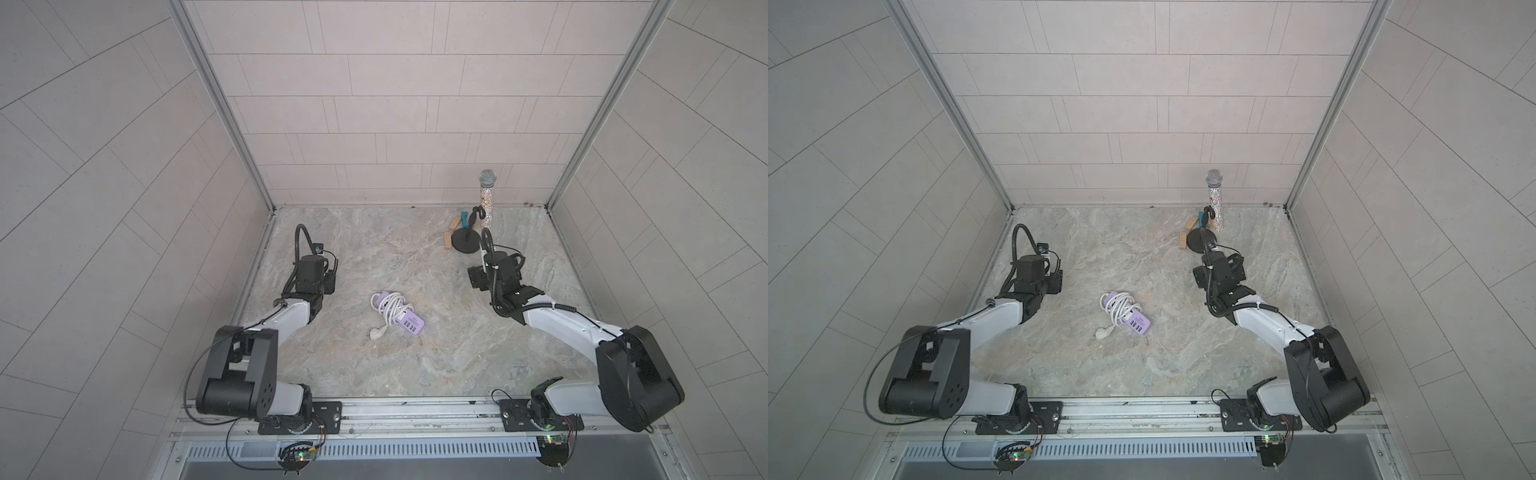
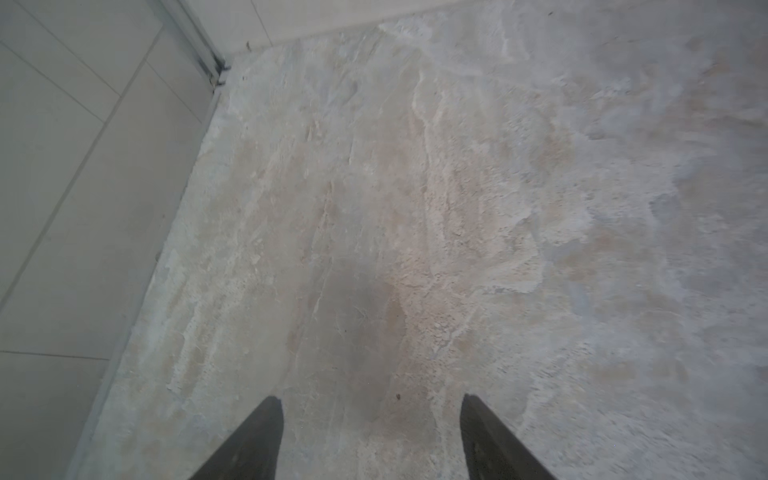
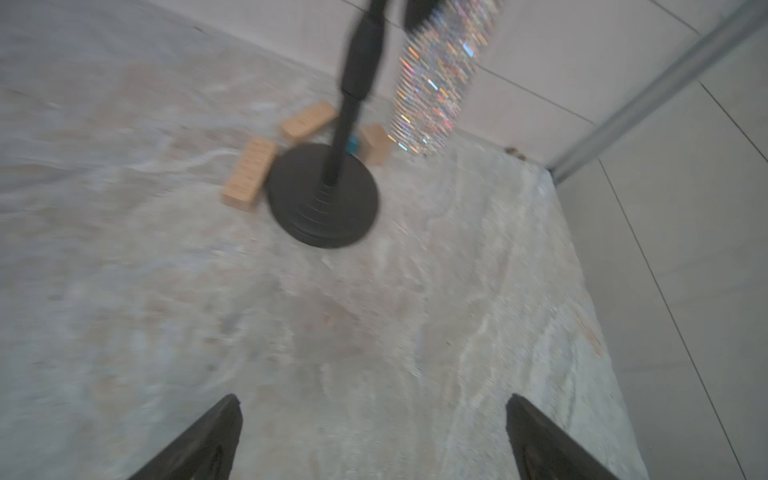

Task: Wrap the cord around the power strip
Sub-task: Reset both arms

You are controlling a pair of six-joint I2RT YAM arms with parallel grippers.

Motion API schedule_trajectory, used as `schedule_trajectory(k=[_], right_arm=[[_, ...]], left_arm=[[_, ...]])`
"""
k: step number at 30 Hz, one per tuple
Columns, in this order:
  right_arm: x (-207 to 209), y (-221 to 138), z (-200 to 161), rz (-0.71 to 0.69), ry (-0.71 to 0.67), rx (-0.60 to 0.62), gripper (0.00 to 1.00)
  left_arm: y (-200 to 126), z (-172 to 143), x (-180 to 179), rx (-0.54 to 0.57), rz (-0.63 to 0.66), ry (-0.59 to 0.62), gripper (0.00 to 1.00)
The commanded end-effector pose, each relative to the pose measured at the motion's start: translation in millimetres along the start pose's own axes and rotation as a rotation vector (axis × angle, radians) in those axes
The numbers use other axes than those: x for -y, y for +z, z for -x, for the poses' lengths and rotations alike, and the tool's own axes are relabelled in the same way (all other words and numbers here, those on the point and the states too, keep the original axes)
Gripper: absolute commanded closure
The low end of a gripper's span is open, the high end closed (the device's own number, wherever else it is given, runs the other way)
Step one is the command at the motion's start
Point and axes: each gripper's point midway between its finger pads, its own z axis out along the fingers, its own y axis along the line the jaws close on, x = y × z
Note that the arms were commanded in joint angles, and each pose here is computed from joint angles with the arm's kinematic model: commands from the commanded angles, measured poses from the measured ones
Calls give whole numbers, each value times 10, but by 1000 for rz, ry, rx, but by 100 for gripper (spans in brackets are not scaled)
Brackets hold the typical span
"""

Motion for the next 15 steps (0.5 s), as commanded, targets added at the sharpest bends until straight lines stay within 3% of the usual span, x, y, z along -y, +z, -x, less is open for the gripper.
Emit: schedule_trajectory(k=[1,2,6,8,15], right_arm=[[481,105,53,-133,132,59,1],[568,144,-148,-141,167,44,1],[682,251,-276,-97,282,144,1],[602,331,-281,-57,302,192,1],[309,374,-331,75,227,253,1]], left_arm=[[66,253,-40,168,-27,-125,26],[77,198,3,190,-51,-117,25],[40,92,94,312,-84,-99,21],[31,79,108,291,-93,-94,21],[35,87,133,305,-105,-86,19]])
